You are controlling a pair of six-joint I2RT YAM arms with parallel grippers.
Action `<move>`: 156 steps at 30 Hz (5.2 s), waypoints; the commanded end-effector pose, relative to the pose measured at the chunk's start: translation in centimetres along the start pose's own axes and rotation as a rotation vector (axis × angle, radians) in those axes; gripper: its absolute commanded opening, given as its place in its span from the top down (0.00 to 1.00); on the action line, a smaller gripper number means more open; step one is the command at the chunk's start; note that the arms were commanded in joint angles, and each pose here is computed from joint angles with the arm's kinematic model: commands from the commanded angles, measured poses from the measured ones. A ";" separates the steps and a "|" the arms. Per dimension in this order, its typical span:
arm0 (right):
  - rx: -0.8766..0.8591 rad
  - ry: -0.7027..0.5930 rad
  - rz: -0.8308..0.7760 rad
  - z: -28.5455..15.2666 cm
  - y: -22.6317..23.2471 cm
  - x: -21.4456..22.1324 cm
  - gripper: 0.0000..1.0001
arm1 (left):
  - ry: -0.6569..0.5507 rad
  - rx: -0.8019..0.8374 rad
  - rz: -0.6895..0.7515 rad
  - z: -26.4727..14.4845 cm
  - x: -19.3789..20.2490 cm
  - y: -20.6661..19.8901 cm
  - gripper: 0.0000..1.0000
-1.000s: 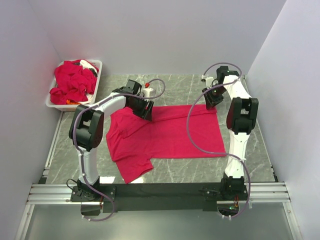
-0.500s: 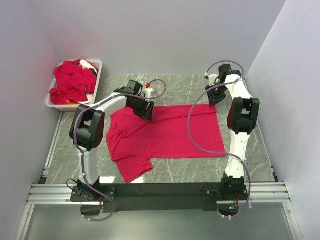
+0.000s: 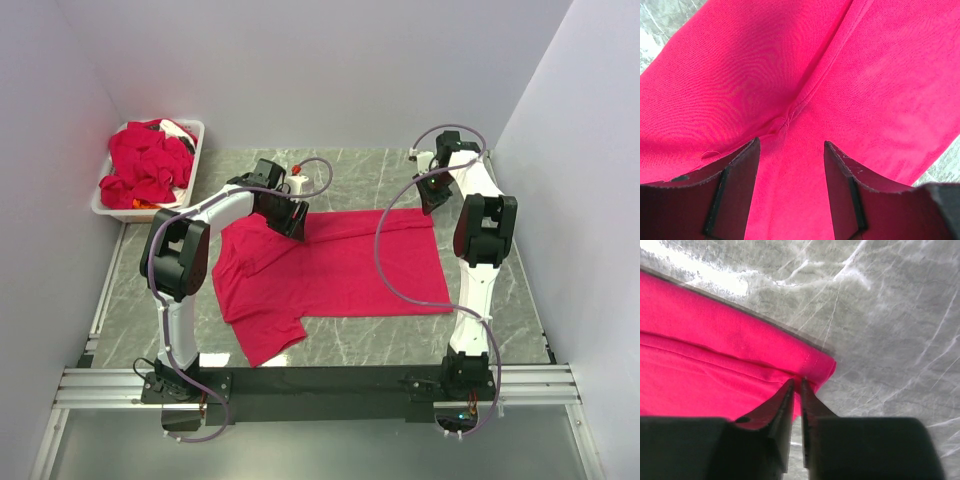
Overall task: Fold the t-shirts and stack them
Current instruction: Fold the tshirt
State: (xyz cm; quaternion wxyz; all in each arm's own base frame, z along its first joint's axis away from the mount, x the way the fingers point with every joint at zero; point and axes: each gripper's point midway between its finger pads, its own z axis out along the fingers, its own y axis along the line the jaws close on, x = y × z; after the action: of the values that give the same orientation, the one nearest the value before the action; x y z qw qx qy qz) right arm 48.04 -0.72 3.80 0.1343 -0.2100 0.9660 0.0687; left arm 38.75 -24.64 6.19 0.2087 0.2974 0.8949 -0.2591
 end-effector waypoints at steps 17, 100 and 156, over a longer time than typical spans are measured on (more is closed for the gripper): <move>0.008 0.050 -0.037 -3.0 0.0 3.2 1.00 | -0.037 0.000 0.042 -0.5 -1.5 -0.3 0.41; -0.131 -0.032 -0.041 -2.7 5.5 1.2 0.74 | 0.118 0.169 0.215 2.8 1.8 -5.5 0.66; 0.224 -0.126 0.141 1.9 -3.4 -6.5 0.85 | -0.110 -0.314 -0.612 -3.9 1.0 21.1 0.59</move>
State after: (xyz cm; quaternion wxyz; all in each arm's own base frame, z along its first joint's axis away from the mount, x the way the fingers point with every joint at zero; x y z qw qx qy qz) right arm 53.25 -0.76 2.45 0.1696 -0.1304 0.9769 0.0018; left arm 49.83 -7.71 2.90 0.2167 -0.0242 0.9575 -0.1889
